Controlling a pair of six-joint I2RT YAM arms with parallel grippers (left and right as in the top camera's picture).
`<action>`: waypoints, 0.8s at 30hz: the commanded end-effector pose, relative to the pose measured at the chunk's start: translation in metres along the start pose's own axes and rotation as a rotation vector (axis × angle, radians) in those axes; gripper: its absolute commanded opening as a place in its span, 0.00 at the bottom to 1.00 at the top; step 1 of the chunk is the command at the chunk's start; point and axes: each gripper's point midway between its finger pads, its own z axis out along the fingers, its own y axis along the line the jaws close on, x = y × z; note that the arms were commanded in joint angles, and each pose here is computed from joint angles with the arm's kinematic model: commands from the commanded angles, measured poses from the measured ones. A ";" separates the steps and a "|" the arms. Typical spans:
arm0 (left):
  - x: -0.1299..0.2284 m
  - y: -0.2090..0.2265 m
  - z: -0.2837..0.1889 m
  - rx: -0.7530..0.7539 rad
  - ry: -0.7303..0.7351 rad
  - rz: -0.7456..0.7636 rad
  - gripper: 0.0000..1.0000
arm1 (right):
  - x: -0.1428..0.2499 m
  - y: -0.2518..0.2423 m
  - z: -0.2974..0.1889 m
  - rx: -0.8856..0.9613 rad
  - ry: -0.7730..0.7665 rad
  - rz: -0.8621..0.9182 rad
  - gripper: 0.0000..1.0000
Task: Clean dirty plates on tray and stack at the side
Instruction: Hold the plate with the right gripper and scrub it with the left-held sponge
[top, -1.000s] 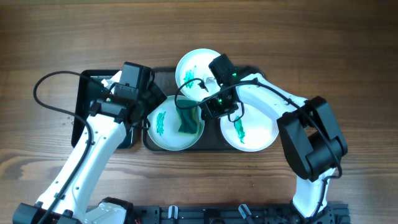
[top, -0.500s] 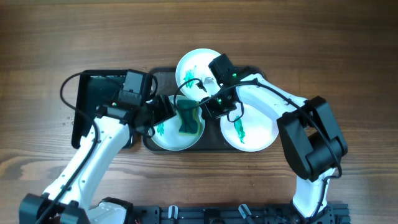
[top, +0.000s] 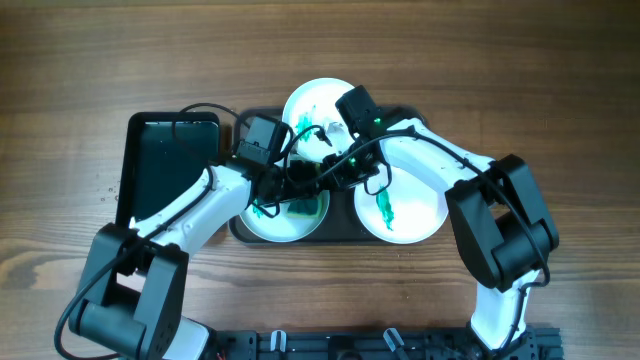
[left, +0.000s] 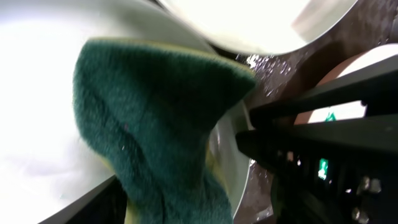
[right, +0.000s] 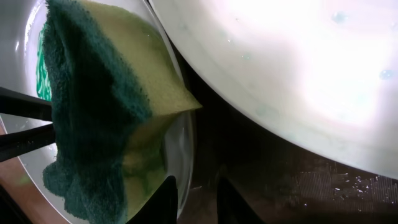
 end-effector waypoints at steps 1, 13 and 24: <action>-0.003 0.007 0.005 -0.037 -0.022 0.046 0.69 | 0.006 0.000 0.006 -0.026 0.018 -0.001 0.22; 0.003 0.015 0.025 -0.086 0.008 0.058 0.47 | 0.006 -0.001 0.008 -0.027 0.014 0.005 0.18; -0.003 0.049 0.023 -0.258 -0.045 -0.045 0.04 | 0.015 -0.006 0.016 -0.021 0.021 0.028 0.06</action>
